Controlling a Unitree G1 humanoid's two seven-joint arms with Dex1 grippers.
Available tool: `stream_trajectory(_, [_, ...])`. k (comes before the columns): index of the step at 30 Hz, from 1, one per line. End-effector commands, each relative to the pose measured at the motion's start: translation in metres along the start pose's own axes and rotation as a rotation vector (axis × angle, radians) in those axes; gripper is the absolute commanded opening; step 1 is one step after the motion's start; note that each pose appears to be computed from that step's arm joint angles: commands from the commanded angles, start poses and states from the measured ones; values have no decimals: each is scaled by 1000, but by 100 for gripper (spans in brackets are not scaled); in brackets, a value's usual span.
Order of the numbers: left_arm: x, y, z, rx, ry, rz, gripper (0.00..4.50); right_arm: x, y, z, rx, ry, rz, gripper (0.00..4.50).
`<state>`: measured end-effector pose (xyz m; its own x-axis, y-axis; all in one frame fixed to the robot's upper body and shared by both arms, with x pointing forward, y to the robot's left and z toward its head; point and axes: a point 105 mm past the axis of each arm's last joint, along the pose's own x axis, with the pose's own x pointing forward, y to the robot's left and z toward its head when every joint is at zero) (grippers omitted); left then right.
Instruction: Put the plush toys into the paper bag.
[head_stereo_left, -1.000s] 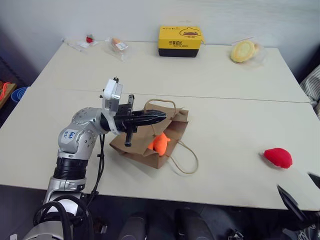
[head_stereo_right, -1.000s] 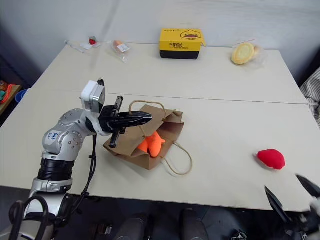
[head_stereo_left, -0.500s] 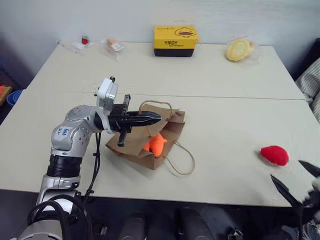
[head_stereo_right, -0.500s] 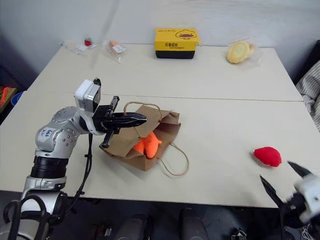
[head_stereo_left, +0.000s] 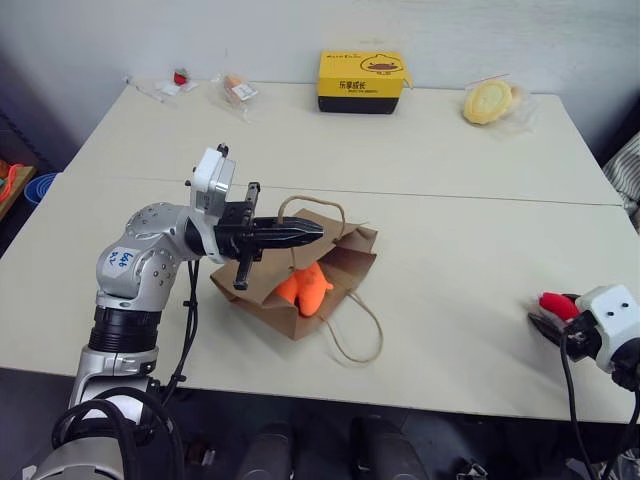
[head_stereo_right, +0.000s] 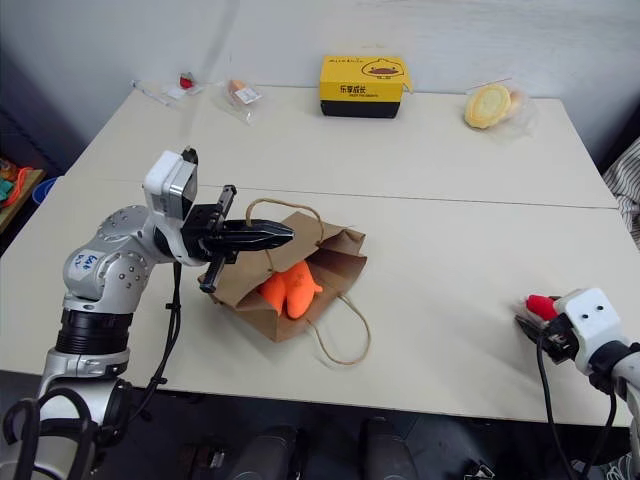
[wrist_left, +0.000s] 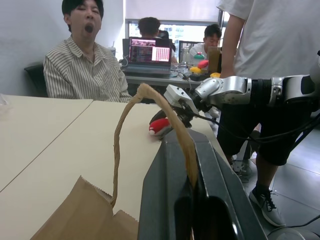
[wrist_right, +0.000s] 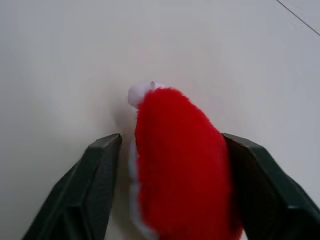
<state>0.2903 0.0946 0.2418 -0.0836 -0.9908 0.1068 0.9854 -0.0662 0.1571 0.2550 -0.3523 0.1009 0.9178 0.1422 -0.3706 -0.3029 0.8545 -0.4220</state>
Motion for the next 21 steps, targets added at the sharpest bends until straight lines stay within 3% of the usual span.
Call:
stream_trajectory(1, [-1,-2,15,64,-5,-6,0,-2,2,1,-3,6,34,175])
stream_trajectory(4, [-6,-2,22,61,-31,5,0,-4,9,20,-33,-63,91,79])
stream_trajectory(7, [-13,0,28,59,-35,33,0,-1,39,63,-86,-213,237,27])
stream_trajectory(11, [-21,3,32,47,-22,58,0,2,107,144,-113,-498,486,26])
stream_trajectory(14, [-22,5,32,35,-13,62,0,4,150,186,-92,-637,600,26])
stream_trajectory(18, [-22,6,28,18,17,48,0,20,199,215,-41,-701,713,26])
stream_trajectory(21, [-21,6,28,12,19,39,0,39,215,224,-43,-697,715,26])
